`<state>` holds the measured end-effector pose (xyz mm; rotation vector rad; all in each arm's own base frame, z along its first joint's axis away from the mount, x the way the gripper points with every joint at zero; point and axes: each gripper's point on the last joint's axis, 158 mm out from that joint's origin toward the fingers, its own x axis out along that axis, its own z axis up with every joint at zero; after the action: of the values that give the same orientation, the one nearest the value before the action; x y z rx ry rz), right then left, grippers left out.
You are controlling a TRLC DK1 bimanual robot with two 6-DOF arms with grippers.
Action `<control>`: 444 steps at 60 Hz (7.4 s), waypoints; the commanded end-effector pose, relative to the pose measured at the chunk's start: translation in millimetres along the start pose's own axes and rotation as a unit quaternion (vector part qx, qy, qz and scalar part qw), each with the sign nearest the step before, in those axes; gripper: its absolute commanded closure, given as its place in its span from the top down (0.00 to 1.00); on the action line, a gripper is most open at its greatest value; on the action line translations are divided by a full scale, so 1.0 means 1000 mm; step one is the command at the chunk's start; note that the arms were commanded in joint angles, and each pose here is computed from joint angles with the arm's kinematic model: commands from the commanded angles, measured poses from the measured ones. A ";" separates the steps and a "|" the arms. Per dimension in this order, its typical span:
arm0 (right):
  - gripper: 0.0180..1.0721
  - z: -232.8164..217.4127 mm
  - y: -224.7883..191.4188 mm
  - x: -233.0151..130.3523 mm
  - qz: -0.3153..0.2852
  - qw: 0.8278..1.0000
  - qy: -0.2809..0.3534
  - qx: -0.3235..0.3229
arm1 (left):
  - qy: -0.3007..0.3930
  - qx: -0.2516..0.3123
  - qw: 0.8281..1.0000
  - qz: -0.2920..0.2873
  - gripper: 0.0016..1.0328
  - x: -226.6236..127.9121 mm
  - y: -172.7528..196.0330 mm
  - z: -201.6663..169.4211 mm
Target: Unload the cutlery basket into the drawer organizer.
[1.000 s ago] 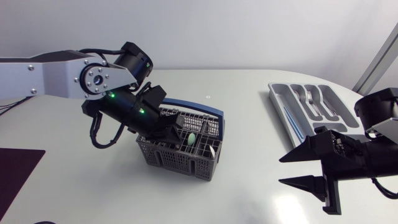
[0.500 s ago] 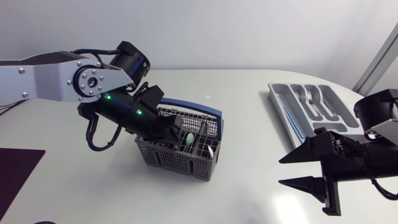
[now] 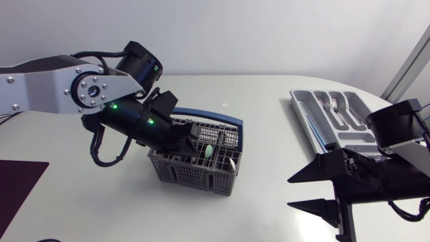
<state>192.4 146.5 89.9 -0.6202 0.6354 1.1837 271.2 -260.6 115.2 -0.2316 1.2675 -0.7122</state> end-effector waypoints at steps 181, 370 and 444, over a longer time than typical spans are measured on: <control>0.61 0.004 0.051 0.012 0.022 0.999 0.010 -0.023 | 0.143 0.196 0.966 0.092 0.30 0.050 -0.014 -0.145; 0.61 -0.032 0.046 0.028 0.088 0.995 -0.023 -0.046 | 0.280 0.689 0.669 -0.017 0.40 0.118 -0.032 -0.184; 0.61 -0.037 0.045 0.030 0.098 0.994 -0.020 -0.038 | 0.315 0.705 0.635 0.003 0.33 0.126 0.002 -0.193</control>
<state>158.6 151.7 45.1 -0.6176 0.6190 1.3872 111.1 -303.9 -35.5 1.3977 0.9302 -1.6363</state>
